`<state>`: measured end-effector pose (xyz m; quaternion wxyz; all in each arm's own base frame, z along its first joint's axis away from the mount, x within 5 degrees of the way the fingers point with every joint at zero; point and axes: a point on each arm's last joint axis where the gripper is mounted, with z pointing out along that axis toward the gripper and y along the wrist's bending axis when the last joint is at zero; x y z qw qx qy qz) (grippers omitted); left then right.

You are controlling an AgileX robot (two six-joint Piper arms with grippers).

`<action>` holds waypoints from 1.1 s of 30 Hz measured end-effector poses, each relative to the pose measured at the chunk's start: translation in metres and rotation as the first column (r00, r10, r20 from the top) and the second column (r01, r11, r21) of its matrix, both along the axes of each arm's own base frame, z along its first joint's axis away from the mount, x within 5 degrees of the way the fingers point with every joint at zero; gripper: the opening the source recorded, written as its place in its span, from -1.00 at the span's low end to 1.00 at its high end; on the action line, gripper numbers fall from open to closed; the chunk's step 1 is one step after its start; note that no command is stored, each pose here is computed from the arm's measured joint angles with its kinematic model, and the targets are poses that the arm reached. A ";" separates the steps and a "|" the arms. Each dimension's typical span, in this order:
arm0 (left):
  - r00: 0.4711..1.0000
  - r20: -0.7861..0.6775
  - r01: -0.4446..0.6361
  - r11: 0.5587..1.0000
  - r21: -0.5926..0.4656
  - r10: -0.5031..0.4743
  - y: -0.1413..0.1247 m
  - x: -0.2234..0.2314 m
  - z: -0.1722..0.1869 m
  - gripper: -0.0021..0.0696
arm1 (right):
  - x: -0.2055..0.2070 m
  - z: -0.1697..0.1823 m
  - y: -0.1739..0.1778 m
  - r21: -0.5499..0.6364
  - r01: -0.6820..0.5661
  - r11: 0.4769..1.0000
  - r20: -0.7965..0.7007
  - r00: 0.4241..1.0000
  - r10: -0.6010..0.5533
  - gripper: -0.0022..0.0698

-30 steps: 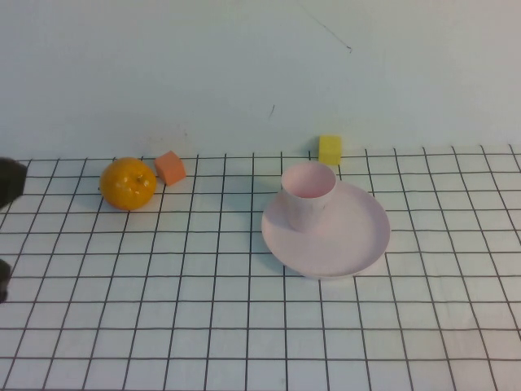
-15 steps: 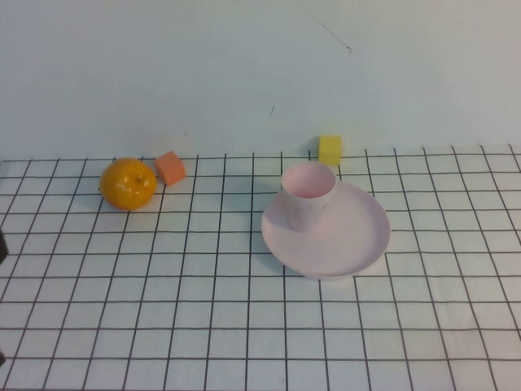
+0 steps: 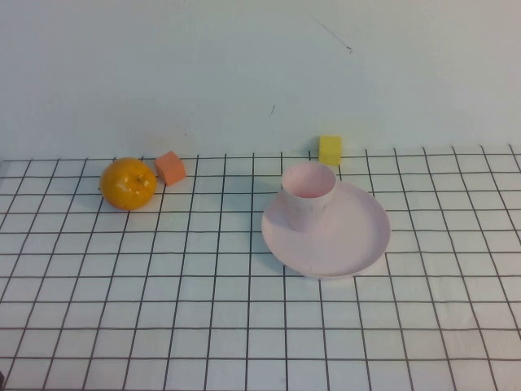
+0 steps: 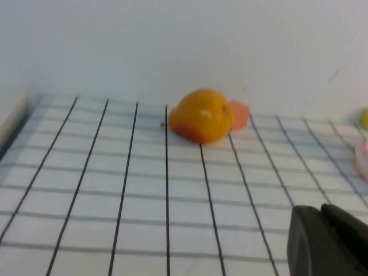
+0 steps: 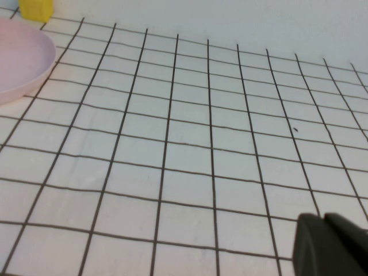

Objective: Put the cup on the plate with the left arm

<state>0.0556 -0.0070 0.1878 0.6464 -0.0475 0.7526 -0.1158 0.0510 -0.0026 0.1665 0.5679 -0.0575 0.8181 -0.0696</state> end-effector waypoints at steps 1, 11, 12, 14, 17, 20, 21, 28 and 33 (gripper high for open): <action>1.000 -0.030 -0.002 1.000 0.010 0.003 0.000 -0.001 -0.003 -0.94 | 0.000 0.000 0.000 0.000 0.000 1.000 0.000 1.000 0.000 -0.95; 0.988 -0.153 0.010 1.000 0.011 -0.009 -0.001 -0.003 -0.015 -0.94 | 0.000 0.000 0.000 0.000 0.000 1.000 0.000 1.000 0.000 -0.95; 0.988 -0.155 0.011 1.000 0.010 -0.009 -0.001 -0.003 -0.015 -0.94 | 0.000 0.000 0.000 0.000 0.000 1.000 0.000 1.000 0.000 -0.95; 0.987 -0.157 0.011 1.000 0.009 -0.010 -0.001 -0.003 -0.015 -0.94 | 0.000 0.000 0.000 0.000 0.000 1.000 0.000 1.000 0.000 -0.95; 0.988 -0.157 0.011 1.000 0.009 -0.010 -0.001 -0.003 -0.015 -0.94 | 0.000 0.000 0.000 0.000 0.000 1.000 0.000 1.000 0.000 -0.95; 0.988 -0.155 0.011 1.000 0.008 -0.010 -0.001 -0.003 -0.015 -0.94 | 0.000 0.000 0.000 0.000 0.000 1.000 0.000 1.000 0.000 -0.95; 0.988 -0.155 0.011 1.000 0.008 -0.010 -0.001 -0.003 -0.015 -0.94 | 0.000 0.000 0.000 0.000 0.000 1.000 0.000 1.000 0.000 -0.95; 0.989 -0.144 0.045 0.991 0.129 -0.026 -0.001 -0.003 -0.015 -0.94 | 0.000 0.000 0.000 0.000 0.000 1.000 0.000 1.000 0.000 -0.95; 0.989 -0.143 0.050 0.988 0.147 -0.029 -0.001 -0.003 -0.015 -0.94 | 0.000 0.000 0.000 0.000 0.000 1.000 0.000 1.000 0.000 -0.95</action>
